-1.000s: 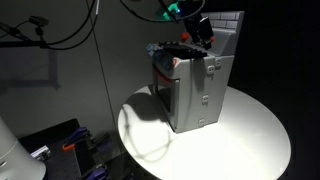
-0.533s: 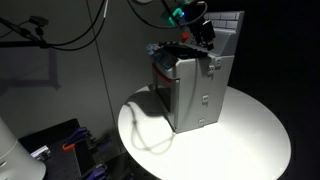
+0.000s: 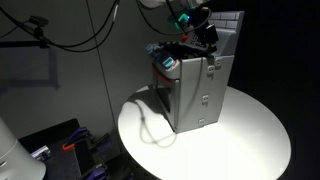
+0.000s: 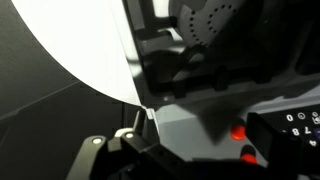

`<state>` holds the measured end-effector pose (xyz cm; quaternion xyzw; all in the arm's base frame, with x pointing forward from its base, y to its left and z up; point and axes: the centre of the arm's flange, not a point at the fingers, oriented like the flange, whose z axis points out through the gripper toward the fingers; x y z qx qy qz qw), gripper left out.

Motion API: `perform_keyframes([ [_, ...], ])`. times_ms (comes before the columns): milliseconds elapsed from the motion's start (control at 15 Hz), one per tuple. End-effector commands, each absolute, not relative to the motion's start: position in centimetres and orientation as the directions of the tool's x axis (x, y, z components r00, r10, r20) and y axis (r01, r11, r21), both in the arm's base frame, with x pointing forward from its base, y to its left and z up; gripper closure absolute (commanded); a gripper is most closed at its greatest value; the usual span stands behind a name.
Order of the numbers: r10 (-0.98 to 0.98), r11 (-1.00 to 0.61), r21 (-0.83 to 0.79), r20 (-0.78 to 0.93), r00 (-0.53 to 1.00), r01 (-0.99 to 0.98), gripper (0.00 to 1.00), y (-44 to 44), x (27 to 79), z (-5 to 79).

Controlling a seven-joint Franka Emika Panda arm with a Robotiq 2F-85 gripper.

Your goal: Tap the top button on the control panel of the stove twice

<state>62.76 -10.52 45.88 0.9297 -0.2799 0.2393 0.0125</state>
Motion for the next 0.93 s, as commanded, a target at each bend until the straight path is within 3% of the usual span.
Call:
perform_keyframes([
  [0, -0.533, -0.827, -0.110, 0.465, 0.707, -0.552, 0.00, -10.4, 64.8, 46.5],
  [867, -0.545, -0.818, -0.105, 0.456, 0.704, -0.565, 0.00, -10.6, 66.1, 46.0],
])
